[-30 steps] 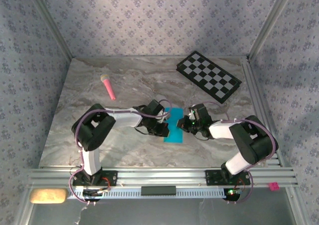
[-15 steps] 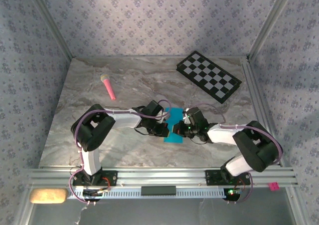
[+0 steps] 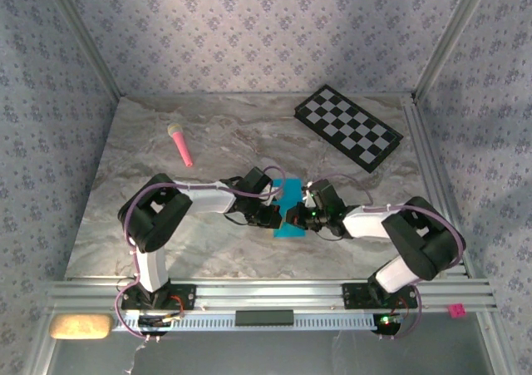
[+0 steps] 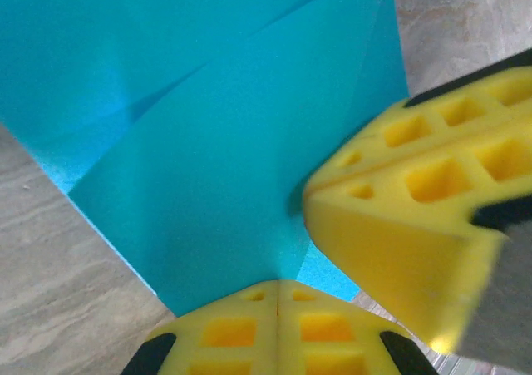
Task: Fold a paper plane with a square sheet of paper (pick it up from the middle)
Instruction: Fold the triangle a second time at the center of the table.
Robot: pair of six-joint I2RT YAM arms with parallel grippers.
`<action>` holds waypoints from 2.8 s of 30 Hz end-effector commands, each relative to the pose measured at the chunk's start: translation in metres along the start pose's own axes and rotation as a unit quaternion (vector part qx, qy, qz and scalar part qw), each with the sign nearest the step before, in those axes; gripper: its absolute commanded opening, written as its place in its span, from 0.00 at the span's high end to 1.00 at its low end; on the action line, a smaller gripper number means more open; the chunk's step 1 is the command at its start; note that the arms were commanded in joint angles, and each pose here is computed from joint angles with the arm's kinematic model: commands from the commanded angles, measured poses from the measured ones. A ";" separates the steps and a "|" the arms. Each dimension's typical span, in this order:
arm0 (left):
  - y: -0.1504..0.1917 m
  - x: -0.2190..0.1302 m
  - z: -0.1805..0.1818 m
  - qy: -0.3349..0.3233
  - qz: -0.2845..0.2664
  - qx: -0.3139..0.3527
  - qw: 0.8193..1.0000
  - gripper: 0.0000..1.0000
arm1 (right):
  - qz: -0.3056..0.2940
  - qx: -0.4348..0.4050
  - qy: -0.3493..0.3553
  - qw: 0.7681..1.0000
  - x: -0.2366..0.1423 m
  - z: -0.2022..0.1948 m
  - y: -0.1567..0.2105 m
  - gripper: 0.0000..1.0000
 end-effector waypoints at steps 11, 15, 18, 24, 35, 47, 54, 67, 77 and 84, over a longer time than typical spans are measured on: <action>0.025 0.003 0.028 -0.064 0.037 -0.022 0.997 1.00 | 0.008 0.030 0.042 0.999 0.007 -0.026 -0.004 1.00; 0.028 0.005 0.032 -0.068 0.042 -0.022 0.997 1.00 | -0.024 0.044 0.049 0.998 -0.001 -0.034 -0.028 1.00; 0.029 0.005 0.032 -0.067 0.044 -0.023 0.997 1.00 | -0.050 0.062 0.050 0.996 -0.008 -0.043 -0.045 1.00; 0.028 0.004 0.029 -0.062 0.040 -0.023 0.997 1.00 | -0.081 0.072 0.045 0.993 -0.025 -0.045 -0.074 1.00; -0.023 -0.037 -0.012 -0.006 -0.041 -0.013 0.999 0.89 | -0.084 0.021 0.082 0.993 -0.056 -0.015 -0.038 0.95; -0.044 -0.030 0.001 -0.011 -0.027 0.009 1.000 0.89 | -0.051 0.080 0.105 0.990 -0.060 -0.017 0.011 0.75; -0.034 -0.016 0.020 -0.041 0.004 0.005 0.999 0.92 | -0.019 0.088 0.108 0.990 -0.044 -0.014 0.020 0.72; -0.020 -0.011 0.028 -0.044 0.018 -0.007 0.999 0.94 | -0.024 0.105 0.139 0.984 -0.031 -0.022 0.022 0.72; -0.019 -0.011 0.028 -0.045 0.008 -0.017 0.999 0.95 | -0.014 0.115 0.146 0.983 -0.026 -0.027 0.026 0.65; -0.017 -0.009 0.032 -0.050 0.010 -0.022 0.998 0.95 | -0.031 0.095 0.059 0.993 -0.013 0.000 0.006 0.53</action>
Point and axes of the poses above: each hand's point on the last joint's axis, 136 mm out from that joint toward the fingers, its own x axis out along the fingers, its own z axis along the line the jaws close on, y = z × x, the point moved 3 cm from there along -x, back along the fingers, and after that the axes turned 7 degrees about x, right-handed, at the moved point
